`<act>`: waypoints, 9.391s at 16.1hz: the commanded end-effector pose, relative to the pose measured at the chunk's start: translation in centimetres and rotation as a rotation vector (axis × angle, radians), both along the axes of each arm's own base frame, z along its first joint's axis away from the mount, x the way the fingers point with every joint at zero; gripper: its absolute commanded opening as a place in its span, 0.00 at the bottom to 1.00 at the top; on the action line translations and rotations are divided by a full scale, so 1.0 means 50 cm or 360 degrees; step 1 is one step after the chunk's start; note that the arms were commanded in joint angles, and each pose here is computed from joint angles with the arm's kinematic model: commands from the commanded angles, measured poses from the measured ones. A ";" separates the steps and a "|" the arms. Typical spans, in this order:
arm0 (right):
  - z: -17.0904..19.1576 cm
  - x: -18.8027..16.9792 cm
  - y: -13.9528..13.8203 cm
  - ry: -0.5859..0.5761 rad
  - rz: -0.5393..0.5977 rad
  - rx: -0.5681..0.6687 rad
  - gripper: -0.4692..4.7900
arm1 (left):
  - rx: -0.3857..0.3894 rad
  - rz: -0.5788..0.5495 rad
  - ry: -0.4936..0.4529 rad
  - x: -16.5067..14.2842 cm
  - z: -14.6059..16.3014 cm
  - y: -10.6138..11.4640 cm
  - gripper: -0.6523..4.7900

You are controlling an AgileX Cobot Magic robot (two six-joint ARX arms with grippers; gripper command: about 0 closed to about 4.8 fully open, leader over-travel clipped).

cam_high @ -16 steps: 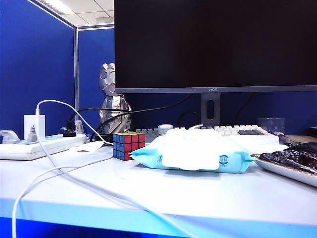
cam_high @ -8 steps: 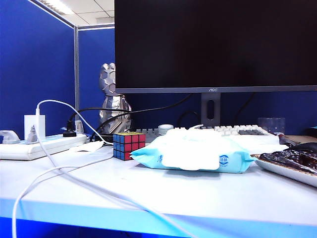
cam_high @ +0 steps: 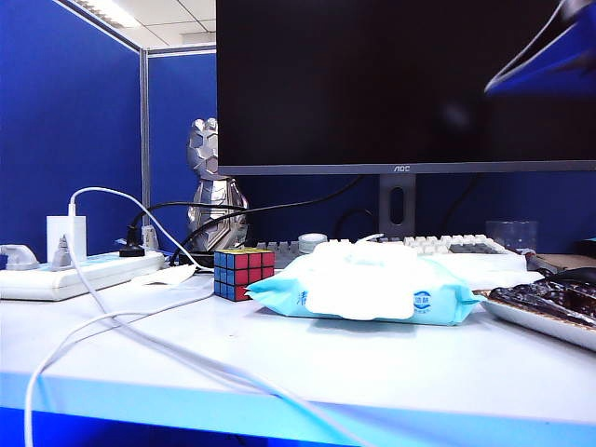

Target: Pull out a wet wipe from the sky blue wet wipes packet and place it on the table.

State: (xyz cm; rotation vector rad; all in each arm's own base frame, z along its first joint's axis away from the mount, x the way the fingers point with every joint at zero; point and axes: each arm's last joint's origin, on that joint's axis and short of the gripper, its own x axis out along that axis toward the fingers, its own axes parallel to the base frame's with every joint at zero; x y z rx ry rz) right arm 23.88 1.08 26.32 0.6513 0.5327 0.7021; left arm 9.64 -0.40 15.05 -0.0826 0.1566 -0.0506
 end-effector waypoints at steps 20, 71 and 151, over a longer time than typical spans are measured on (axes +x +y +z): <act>-0.153 0.156 0.238 -0.0254 0.0262 -0.1112 0.67 | -0.0003 0.0001 0.0008 0.000 -0.002 0.000 0.12; 0.143 0.041 0.198 0.0378 0.0680 -0.1248 0.08 | -0.0003 0.0001 0.0008 0.000 -0.002 0.000 0.12; 0.454 -0.293 0.070 -0.0906 0.0008 -0.1086 0.35 | -0.0003 0.0001 0.0008 0.000 -0.002 0.000 0.12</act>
